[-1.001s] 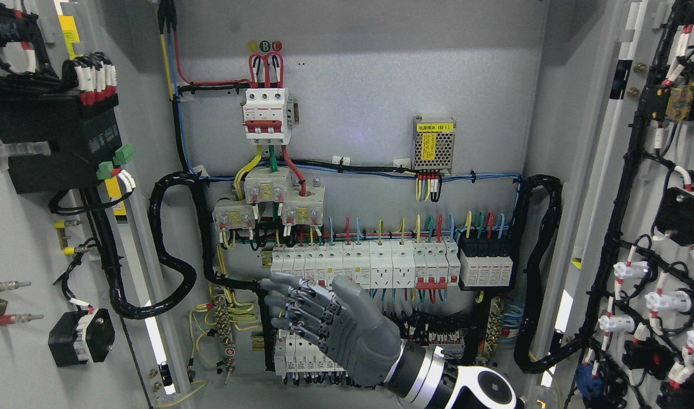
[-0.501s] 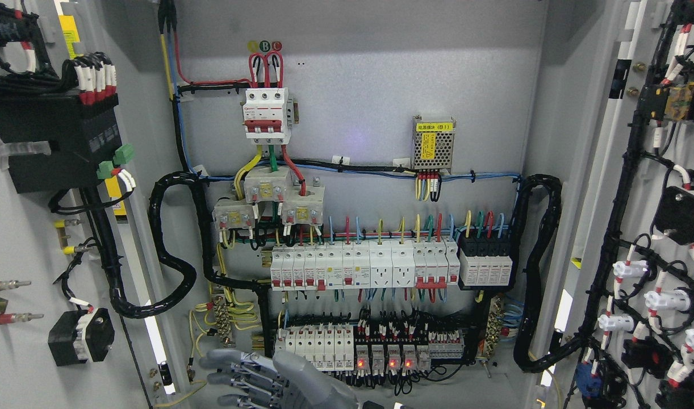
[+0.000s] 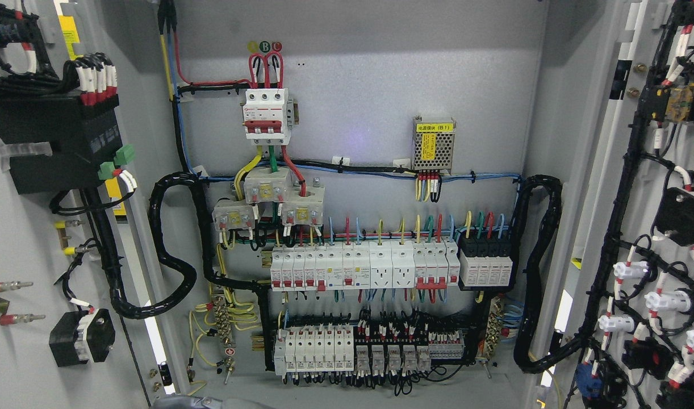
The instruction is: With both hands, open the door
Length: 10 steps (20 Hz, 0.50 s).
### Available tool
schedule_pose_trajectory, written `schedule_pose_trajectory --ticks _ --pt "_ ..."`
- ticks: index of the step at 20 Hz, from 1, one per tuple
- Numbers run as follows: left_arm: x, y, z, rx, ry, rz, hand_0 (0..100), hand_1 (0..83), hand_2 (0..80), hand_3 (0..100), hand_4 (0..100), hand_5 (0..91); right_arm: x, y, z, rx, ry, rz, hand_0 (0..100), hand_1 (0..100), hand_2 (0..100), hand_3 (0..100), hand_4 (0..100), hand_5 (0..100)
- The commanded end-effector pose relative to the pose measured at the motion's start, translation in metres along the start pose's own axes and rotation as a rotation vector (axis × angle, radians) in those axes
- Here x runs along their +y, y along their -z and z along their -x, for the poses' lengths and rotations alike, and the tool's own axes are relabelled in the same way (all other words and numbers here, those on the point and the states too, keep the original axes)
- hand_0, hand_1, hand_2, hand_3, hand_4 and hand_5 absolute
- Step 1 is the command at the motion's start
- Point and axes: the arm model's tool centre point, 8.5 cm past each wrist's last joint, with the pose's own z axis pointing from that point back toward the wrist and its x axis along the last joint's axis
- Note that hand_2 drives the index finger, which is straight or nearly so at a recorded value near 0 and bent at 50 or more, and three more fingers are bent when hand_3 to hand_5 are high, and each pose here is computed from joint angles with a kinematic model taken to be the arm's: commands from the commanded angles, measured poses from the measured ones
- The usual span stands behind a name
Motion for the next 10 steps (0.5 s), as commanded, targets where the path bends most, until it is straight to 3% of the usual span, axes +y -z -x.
schedule_pose_trajectory --ticks 1,6,10 --pt "0.0002 -0.0005 0.0031 0.009 -0.001 -0.002 0 0.0 0.0 0 0 0.0 0.0360 0.0338 0.0140 0.042 -0.005 -0.113 22 1 0 0 0 0" --pt "0.0012 -0.0006 0.0030 0.009 -0.001 -0.003 0 0.0 0.0 0 0 0.0 0.0435 0.0394 0.0212 0.066 0.000 -0.140 22 1 0 0 0 0" --pt "0.0002 -0.0005 0.0031 0.009 -0.001 -0.002 0 0.0 0.0 0 0 0.0 0.0364 0.0435 0.0167 0.077 -0.021 -0.126 22 1 0 0 0 0"
